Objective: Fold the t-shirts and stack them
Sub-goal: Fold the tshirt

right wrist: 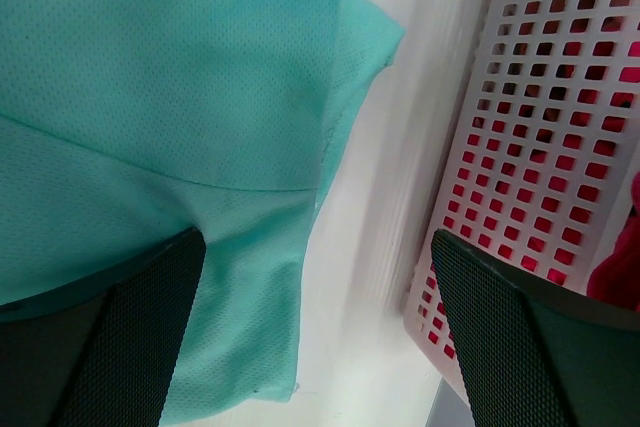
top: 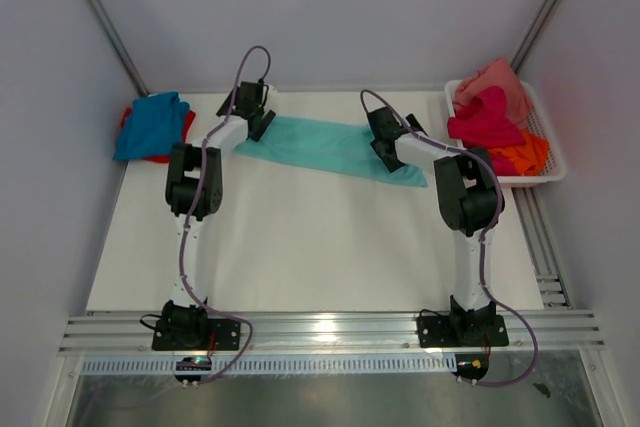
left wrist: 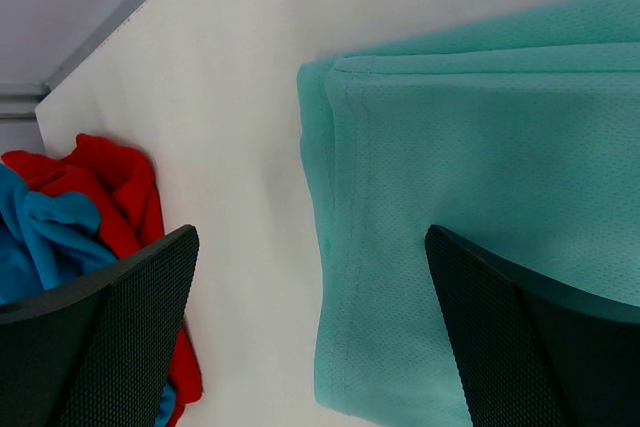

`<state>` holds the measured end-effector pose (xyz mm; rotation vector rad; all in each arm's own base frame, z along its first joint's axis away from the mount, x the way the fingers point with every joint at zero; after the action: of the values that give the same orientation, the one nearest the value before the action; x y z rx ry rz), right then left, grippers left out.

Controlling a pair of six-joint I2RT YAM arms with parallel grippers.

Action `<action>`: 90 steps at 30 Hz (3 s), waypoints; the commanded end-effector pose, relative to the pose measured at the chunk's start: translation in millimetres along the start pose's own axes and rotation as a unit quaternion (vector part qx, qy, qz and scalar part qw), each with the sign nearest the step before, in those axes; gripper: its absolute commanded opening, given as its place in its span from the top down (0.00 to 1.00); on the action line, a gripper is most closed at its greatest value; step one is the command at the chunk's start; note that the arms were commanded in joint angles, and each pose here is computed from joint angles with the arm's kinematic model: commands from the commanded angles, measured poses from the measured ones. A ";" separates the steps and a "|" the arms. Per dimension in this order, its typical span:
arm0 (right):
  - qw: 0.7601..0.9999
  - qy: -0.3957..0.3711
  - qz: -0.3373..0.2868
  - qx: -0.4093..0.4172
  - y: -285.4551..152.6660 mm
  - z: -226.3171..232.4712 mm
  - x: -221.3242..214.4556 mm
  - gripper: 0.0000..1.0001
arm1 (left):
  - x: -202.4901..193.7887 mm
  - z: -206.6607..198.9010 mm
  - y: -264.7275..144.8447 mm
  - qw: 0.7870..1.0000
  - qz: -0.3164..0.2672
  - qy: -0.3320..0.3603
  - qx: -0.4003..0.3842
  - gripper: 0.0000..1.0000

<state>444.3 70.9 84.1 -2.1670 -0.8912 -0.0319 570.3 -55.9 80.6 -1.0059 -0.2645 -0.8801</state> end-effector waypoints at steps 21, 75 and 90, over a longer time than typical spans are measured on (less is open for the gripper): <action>1.000 0.008 -0.012 0.000 27.3 -1.2 38.3 0.01 | -94.6 -31.0 -87.9 0.985 0.134 0.032 -0.104 0.08; 0.999 -0.030 -0.016 -0.001 49.2 0.5 62.3 0.01 | -179.8 -94.1 -231.6 0.941 0.164 0.131 -0.267 0.18; 0.999 -0.028 -0.020 0.009 50.3 0.7 70.8 0.01 | -181.7 -143.3 -265.3 0.925 0.149 0.182 -0.299 0.19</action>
<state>527.6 85.5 86.4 -2.1939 -0.9784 -0.0174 247.5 -136.9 70.4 -1.3343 0.4660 -0.8859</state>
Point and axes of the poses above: each gripper's point midway between its finger pads, its own y axis out along the fingers, its own z axis along the line the jaws close on, x = y × z, the point moved 5 cm from there along -y, back along the fingers, and after that the axes turned 5 degrees about -y, right-handed, at the moved point
